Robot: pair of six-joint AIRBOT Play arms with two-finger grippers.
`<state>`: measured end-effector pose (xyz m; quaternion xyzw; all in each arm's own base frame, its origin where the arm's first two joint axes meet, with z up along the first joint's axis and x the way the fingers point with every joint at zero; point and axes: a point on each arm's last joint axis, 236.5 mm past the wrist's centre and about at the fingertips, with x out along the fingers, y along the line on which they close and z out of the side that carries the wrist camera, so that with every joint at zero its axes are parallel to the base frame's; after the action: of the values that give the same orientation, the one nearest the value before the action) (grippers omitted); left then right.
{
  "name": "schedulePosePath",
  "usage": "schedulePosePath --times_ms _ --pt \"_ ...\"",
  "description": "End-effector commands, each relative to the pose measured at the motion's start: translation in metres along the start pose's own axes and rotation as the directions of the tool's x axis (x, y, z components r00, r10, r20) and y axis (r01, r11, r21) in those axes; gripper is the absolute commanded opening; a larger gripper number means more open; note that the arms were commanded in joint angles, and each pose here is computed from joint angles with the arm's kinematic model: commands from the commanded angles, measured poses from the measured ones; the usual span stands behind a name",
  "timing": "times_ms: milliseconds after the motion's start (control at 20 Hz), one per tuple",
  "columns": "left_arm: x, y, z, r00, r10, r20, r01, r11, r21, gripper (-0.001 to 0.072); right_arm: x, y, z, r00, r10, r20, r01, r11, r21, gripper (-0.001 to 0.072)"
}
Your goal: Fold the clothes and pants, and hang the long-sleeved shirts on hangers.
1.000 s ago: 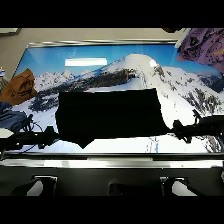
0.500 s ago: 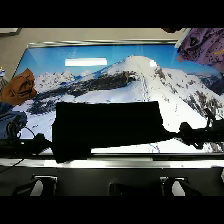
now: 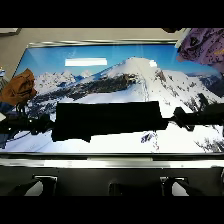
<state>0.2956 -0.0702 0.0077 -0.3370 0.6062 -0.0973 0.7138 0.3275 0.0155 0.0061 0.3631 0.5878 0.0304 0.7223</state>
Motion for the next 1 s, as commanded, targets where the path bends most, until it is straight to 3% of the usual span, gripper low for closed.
schedulePosePath --times_ms 0,450,950 --pt "0.023 -0.002 0.055 1.000 0.009 0.002 -0.009 0.999 0.032 0.0014 0.045 0.016 0.034 0.998 -0.062 0.005 0.062 0.994 -0.089 0.0030" --pt "0.066 -0.016 0.153 1.000 0.002 -0.004 -0.001 0.994 0.106 0.0014 0.079 0.038 0.110 0.990 -0.124 0.064 0.132 0.981 -0.142 0.0030" --pt "0.094 0.000 0.173 0.999 0.010 -0.030 -0.008 0.997 0.072 0.0014 0.105 0.025 0.120 0.989 -0.129 0.066 0.134 0.988 -0.077 0.0031"
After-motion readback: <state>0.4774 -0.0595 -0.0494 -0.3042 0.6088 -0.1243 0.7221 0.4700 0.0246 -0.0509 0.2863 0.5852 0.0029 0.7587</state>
